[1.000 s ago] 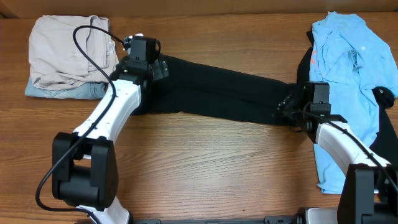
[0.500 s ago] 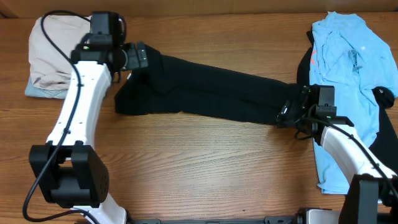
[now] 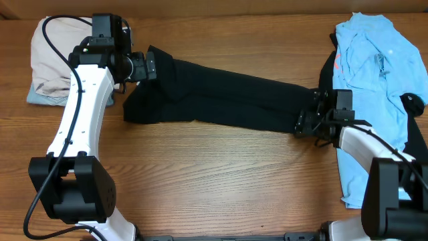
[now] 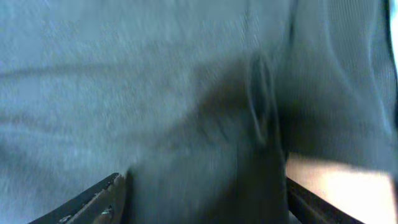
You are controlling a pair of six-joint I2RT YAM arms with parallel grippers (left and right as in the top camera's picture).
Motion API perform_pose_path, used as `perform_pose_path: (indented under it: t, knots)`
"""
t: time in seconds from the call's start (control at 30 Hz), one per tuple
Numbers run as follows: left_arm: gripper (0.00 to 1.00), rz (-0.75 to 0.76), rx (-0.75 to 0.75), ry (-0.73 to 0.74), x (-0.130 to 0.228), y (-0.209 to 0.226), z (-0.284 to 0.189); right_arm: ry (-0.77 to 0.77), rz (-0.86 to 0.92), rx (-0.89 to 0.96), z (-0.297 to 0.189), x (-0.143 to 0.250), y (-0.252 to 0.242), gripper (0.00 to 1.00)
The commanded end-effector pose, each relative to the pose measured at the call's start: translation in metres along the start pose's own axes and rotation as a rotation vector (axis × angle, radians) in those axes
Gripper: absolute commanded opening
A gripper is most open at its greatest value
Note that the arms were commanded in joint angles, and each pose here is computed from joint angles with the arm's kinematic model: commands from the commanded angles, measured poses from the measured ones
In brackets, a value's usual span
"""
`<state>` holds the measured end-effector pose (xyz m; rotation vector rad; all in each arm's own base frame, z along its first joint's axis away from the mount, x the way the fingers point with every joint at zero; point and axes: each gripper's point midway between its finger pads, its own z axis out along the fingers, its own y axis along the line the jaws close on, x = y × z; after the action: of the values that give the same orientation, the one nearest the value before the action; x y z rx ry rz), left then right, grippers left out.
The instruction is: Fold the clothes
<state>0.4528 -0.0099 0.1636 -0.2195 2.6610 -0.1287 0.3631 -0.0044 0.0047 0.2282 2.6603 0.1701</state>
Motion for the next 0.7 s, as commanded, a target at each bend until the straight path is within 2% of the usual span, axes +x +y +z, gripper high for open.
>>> perform_pose_path:
  t: [0.0,0.2,0.27,0.33,0.37,0.4,0.57,0.67]
  knots:
    - [1.0,0.017,0.016,-0.026,-0.008,-0.001,-0.008,0.064,-0.054,0.012,0.022,0.019,-0.007,0.76]
    - [1.0,0.017,0.016,-0.025,-0.008,-0.001,-0.008,0.011,-0.12,0.021,0.026,0.007,-0.008,0.67]
    - [1.0,0.017,0.016,-0.025,-0.008,-0.001,-0.008,0.009,-0.119,0.019,0.026,0.006,-0.008,0.6]
    - [1.0,0.017,0.016,-0.024,-0.008,-0.001,-0.008,0.018,-0.111,-0.011,0.026,0.008,-0.003,0.47]
    - [1.0,0.017,0.016,-0.024,-0.008,-0.001,-0.008,0.024,-0.11,-0.036,0.025,0.01,0.001,0.36]
    - [1.0,0.017,0.016,-0.024,-0.007,-0.001,-0.008,0.04,-0.087,-0.082,0.024,0.013,0.009,0.22]
    - [1.0,0.016,0.014,-0.014,-0.005,0.0,-0.008,0.12,0.017,-0.122,0.014,0.019,0.018,0.09]
    - [1.0,0.016,0.013,-0.014,-0.005,0.0,-0.008,0.172,0.052,-0.112,-0.004,0.016,0.02,0.07]
